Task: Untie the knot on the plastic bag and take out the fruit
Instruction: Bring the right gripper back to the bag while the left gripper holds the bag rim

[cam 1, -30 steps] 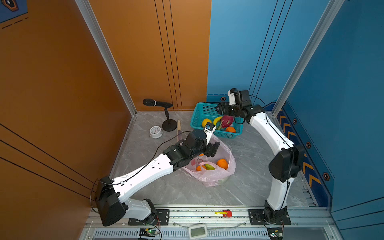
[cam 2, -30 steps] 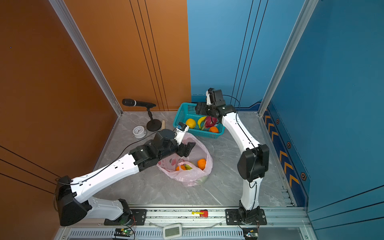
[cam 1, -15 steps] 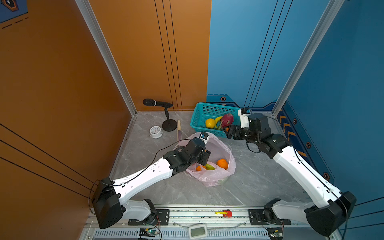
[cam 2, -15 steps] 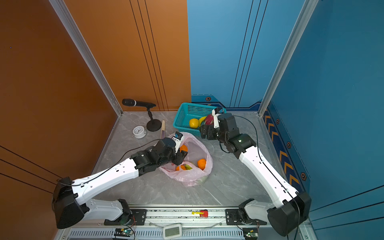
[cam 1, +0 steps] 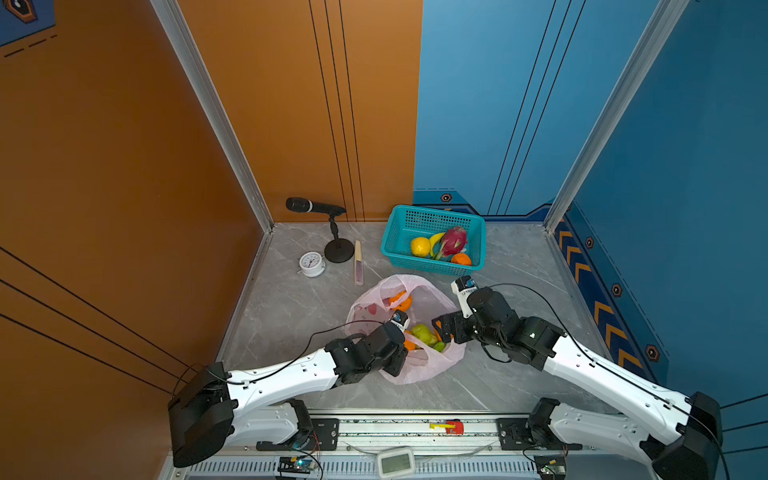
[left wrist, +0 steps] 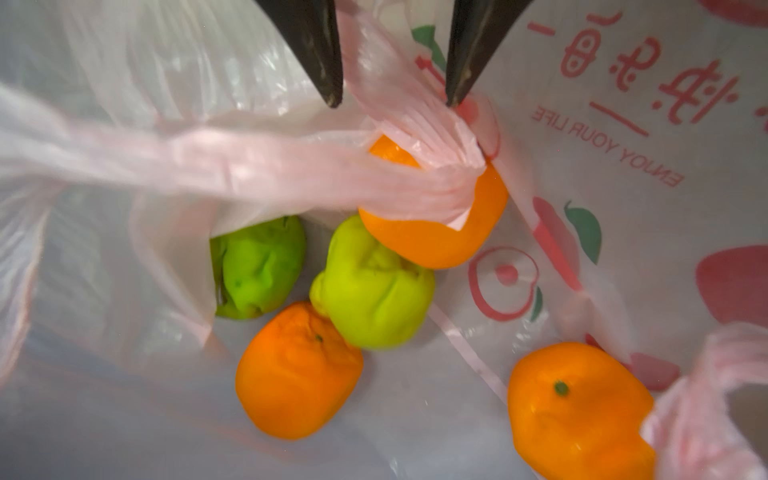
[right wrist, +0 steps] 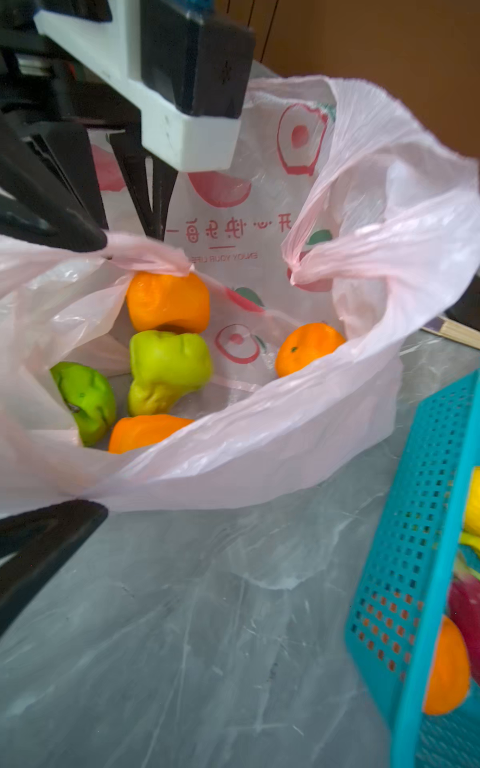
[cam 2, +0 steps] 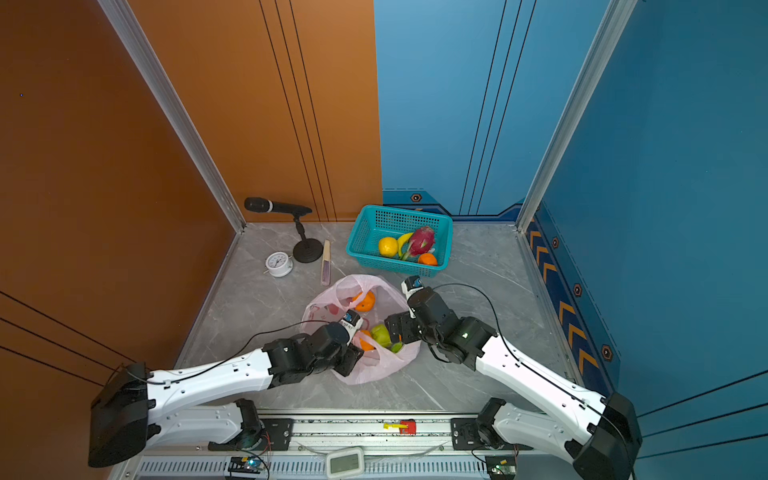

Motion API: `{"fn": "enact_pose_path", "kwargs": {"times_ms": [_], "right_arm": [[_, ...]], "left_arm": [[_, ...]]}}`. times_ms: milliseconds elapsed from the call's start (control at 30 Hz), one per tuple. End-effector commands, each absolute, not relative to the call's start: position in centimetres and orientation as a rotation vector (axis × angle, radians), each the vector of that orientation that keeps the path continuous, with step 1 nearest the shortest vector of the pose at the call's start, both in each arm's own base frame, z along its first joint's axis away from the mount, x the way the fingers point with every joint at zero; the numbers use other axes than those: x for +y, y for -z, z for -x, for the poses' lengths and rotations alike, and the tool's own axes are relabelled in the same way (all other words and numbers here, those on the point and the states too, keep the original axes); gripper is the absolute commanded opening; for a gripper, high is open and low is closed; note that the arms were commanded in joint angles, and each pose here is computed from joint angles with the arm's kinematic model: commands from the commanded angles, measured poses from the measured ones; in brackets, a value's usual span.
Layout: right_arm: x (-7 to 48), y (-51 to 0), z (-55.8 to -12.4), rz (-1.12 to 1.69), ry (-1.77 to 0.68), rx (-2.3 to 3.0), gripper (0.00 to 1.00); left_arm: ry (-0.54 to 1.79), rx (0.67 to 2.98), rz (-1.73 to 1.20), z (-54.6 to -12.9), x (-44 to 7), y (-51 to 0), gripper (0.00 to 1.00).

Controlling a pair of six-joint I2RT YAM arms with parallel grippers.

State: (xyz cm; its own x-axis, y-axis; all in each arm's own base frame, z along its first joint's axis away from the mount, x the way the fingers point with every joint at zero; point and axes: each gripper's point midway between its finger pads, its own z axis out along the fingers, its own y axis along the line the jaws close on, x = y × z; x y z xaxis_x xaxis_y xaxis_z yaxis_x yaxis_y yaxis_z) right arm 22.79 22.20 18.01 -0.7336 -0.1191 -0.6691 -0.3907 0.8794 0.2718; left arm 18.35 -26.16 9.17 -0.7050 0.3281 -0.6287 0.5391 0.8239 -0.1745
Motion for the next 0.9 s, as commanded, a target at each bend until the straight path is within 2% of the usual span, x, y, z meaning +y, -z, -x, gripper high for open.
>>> {"fn": "enact_pose_path", "kwargs": {"times_ms": [0,100,167,400,533,600,867], "right_arm": [[20.8,-16.1,-21.6,0.334,-0.458,2.403,0.94],[20.4,-14.8,-20.7,0.352,-0.437,2.425,0.92],[20.2,-13.9,-20.4,0.360,-0.414,2.441,0.91],[19.9,-11.2,-19.6,0.416,-0.326,2.495,0.87],[20.1,-9.9,-19.0,0.465,-0.288,2.508,0.85],[20.2,-9.7,-18.8,0.476,-0.281,2.504,0.85],[20.5,-11.0,-19.6,0.430,-0.288,2.469,0.87]], "left_arm": [[0.473,2.371,-0.578,-18.3,-26.6,-8.6,0.48],[0.473,2.351,-0.577,-18.5,-26.7,-9.2,0.53],[0.461,2.316,-0.581,-18.9,-26.6,-10.3,0.60],[0.479,2.195,-0.613,-19.5,-26.2,-15.2,0.75],[0.521,2.137,-0.584,-20.0,-25.9,-17.8,0.80],[0.536,2.137,-0.565,-20.7,-25.8,-18.5,0.80],[0.542,2.286,-0.450,-24.9,-26.8,-17.9,0.59]]}}
